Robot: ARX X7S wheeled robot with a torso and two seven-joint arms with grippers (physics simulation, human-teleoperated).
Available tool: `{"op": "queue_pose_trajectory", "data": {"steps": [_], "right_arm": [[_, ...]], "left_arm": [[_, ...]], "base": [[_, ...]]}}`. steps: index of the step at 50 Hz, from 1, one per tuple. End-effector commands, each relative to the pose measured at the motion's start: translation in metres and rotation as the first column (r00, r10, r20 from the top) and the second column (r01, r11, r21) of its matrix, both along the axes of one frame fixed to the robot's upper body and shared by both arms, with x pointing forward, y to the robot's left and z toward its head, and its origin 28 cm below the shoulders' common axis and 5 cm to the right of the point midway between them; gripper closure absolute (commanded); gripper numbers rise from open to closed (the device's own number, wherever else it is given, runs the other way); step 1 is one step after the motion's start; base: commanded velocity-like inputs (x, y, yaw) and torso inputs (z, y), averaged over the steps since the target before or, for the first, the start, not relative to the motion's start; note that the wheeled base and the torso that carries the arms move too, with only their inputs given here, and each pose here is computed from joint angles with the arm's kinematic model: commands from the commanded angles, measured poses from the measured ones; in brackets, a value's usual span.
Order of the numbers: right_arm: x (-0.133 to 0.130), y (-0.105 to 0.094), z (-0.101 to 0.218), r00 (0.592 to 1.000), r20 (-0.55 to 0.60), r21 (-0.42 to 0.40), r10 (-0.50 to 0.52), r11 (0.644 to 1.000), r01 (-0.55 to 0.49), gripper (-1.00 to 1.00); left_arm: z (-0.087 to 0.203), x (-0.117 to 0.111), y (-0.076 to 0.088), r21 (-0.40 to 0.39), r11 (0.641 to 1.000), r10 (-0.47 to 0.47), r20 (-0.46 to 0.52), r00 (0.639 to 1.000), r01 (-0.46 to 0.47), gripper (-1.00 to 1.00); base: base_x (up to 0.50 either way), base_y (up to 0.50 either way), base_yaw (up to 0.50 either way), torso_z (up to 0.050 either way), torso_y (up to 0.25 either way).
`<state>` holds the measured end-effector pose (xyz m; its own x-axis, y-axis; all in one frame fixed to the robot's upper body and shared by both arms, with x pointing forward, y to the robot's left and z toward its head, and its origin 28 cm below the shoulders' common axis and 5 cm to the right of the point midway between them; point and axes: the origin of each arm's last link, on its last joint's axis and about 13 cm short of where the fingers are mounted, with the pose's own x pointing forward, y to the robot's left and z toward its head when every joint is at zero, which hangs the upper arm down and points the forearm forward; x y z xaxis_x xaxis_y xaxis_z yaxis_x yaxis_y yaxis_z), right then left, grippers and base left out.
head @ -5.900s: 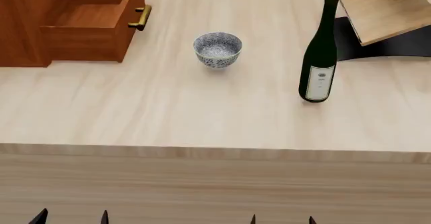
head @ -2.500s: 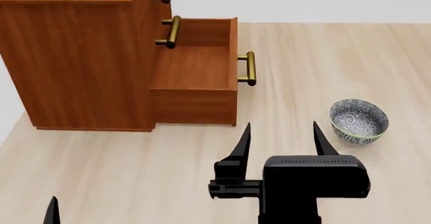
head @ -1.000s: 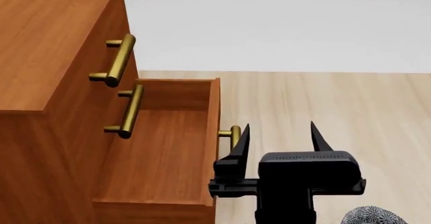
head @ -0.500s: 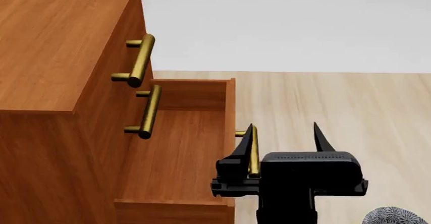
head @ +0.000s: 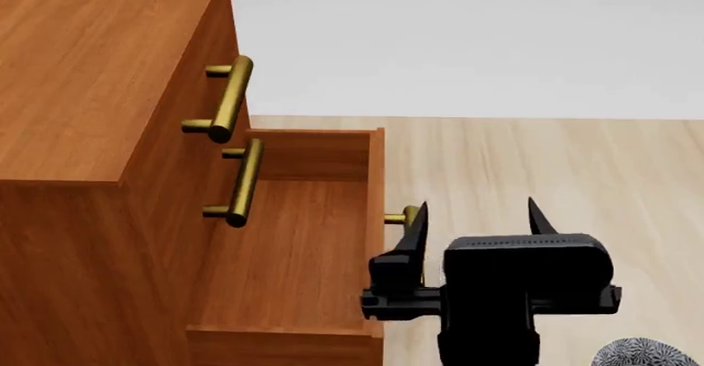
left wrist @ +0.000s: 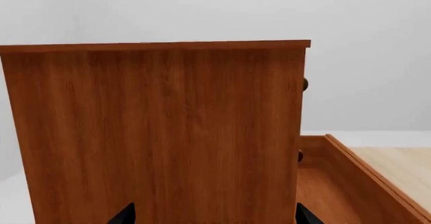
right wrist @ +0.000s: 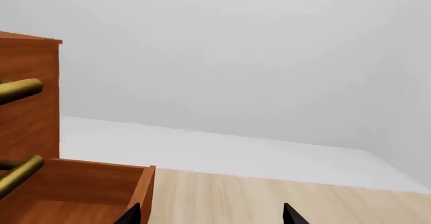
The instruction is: Put the bowl in the bottom drawer of the cabinet.
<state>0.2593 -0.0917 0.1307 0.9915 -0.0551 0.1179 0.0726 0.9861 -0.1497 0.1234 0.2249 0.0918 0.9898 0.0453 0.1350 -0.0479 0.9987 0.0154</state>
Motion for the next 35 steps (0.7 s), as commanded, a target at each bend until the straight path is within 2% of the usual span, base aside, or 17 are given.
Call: {"op": "queue_pose_trajectory", "data": {"steps": [1,3,6,18,22,26,27,28,29,35], "right_arm": [[-0.004,-0.021,0.023,0.997,-0.078,0.010,-0.001,1.000,0.002,-1.00],[-0.004,-0.026,0.028,0.994,-0.111,0.035,-0.003,0.999,0.007,-1.00],[-0.003,-0.032,0.032,0.990,-0.143,0.012,-0.015,1.000,0.017,-1.00],[0.001,-0.066,0.054,0.954,-0.285,0.029,-0.094,0.994,0.107,-1.00],[0.003,-0.076,0.051,0.923,-0.361,-0.016,-0.138,0.990,0.141,-1.00],[0.007,-0.085,0.053,0.901,-0.410,-0.003,-0.142,0.988,0.154,-1.00],[0.008,-0.087,0.054,0.878,-0.462,0.009,-0.124,0.990,0.144,-1.00],[0.008,-0.088,0.055,0.886,-0.443,0.016,-0.136,0.987,0.159,-1.00],[0.010,-0.091,0.056,0.881,-0.449,-0.007,-0.147,0.987,0.161,-1.00],[0.013,-0.105,0.064,0.848,-0.503,0.002,-0.168,0.981,0.196,-1.00]], "left_arm": [[-0.001,0.000,0.000,0.007,1.000,0.007,-0.006,1.000,-0.007,-1.00],[-0.001,0.000,0.000,0.003,1.000,0.006,-0.006,1.000,-0.006,-1.00],[0.000,0.000,0.000,0.000,1.000,0.004,-0.002,1.000,-0.004,-1.00],[0.001,0.000,0.001,-0.007,1.000,0.012,0.001,1.000,-0.012,-1.00],[0.001,-0.001,0.001,-0.008,1.000,0.013,0.006,1.000,-0.013,-1.00],[0.001,-0.001,0.002,-0.010,1.000,0.013,0.004,1.000,-0.013,-1.00],[0.001,0.000,0.002,-0.006,1.000,0.017,0.003,1.000,-0.017,-1.00],[0.001,0.000,0.002,-0.007,1.000,0.018,0.002,1.000,-0.018,-1.00],[0.001,0.000,0.002,-0.007,1.000,0.021,0.002,1.000,-0.021,-1.00],[0.000,0.000,0.003,-0.007,1.000,0.028,0.000,1.000,-0.028,-1.00]], "base": [[0.00,0.00,0.00,0.000,0.000],[0.00,0.00,0.00,0.000,0.000],[0.00,0.00,0.00,0.000,0.000],[0.00,0.00,0.00,0.000,0.000],[0.00,0.00,0.00,0.000,0.000],[0.00,0.00,0.00,0.000,0.000],[0.00,0.00,0.00,0.000,0.000],[0.00,0.00,0.00,0.000,0.000],[0.00,0.00,0.00,0.000,0.000],[0.00,0.00,0.00,0.000,0.000]]}}
